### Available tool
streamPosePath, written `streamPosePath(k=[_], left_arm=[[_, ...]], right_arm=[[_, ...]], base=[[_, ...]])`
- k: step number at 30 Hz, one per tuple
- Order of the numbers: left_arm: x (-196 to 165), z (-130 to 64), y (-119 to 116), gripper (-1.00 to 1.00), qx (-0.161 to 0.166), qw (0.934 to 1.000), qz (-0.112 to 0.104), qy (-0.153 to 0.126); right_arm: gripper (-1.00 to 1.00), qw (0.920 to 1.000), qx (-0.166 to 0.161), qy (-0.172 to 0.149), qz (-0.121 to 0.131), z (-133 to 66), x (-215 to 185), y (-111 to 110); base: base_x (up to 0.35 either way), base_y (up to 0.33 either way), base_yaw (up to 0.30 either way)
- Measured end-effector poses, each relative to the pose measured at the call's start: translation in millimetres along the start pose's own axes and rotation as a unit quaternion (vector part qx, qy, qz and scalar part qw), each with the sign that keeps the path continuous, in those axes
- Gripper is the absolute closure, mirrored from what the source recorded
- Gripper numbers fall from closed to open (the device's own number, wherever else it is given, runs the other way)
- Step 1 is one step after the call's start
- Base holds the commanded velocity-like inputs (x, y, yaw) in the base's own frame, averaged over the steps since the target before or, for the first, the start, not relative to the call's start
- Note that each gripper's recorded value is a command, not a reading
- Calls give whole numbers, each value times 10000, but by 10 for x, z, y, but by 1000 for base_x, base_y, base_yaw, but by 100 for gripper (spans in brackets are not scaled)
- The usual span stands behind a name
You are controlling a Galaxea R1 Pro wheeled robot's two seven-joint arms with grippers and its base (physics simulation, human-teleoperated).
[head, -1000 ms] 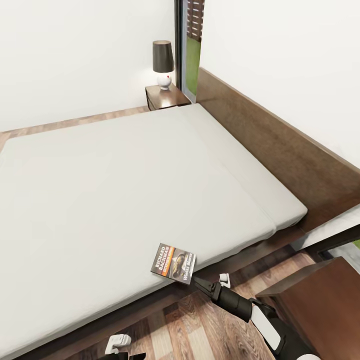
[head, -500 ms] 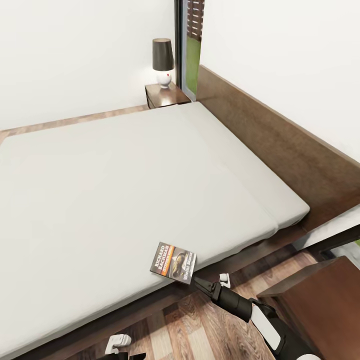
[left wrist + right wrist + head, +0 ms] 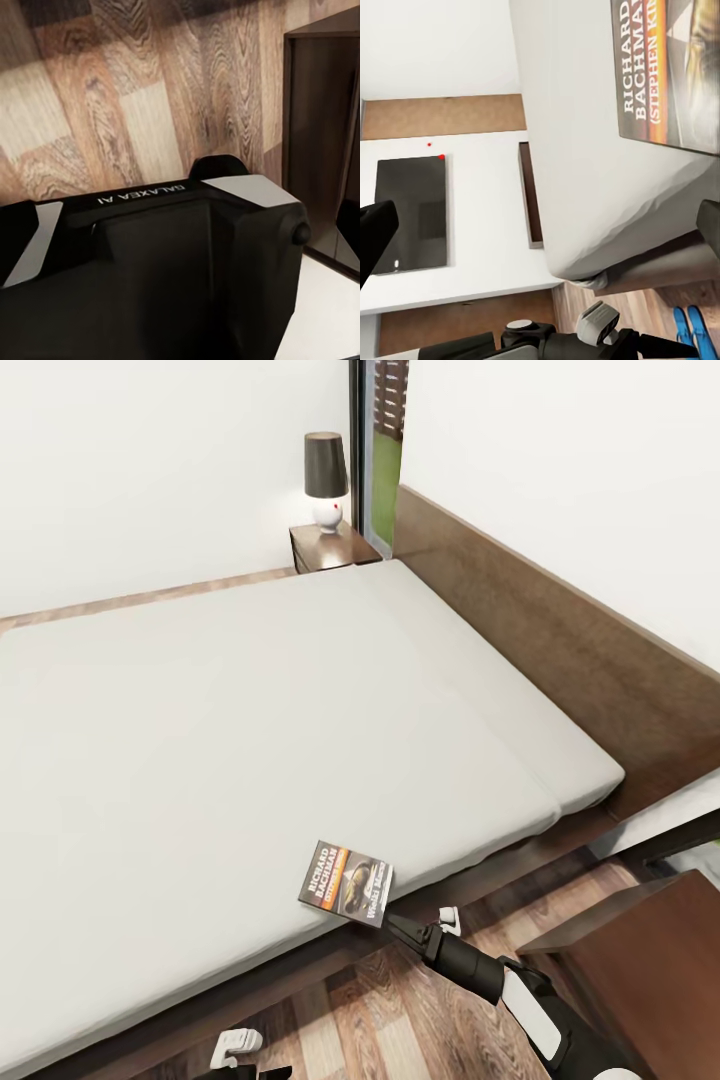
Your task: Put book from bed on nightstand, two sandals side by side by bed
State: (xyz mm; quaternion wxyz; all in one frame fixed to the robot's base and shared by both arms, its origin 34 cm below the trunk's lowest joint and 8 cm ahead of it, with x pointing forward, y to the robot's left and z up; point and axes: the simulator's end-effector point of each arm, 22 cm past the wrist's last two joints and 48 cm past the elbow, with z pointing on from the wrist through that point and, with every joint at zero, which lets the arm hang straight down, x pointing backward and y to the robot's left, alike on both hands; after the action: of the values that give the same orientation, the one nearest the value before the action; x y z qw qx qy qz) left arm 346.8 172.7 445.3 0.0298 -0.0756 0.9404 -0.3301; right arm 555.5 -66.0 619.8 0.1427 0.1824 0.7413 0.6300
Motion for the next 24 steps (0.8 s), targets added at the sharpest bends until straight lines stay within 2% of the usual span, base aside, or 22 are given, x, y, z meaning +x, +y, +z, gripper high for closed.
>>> streamPosePath(k=[24], left_arm=[[21, 321, 260, -100, 2, 10000, 3, -2]], right_arm=[[-100, 10000, -8, -2, -3, 60, 9, -405]], base=[[0, 0, 0]])
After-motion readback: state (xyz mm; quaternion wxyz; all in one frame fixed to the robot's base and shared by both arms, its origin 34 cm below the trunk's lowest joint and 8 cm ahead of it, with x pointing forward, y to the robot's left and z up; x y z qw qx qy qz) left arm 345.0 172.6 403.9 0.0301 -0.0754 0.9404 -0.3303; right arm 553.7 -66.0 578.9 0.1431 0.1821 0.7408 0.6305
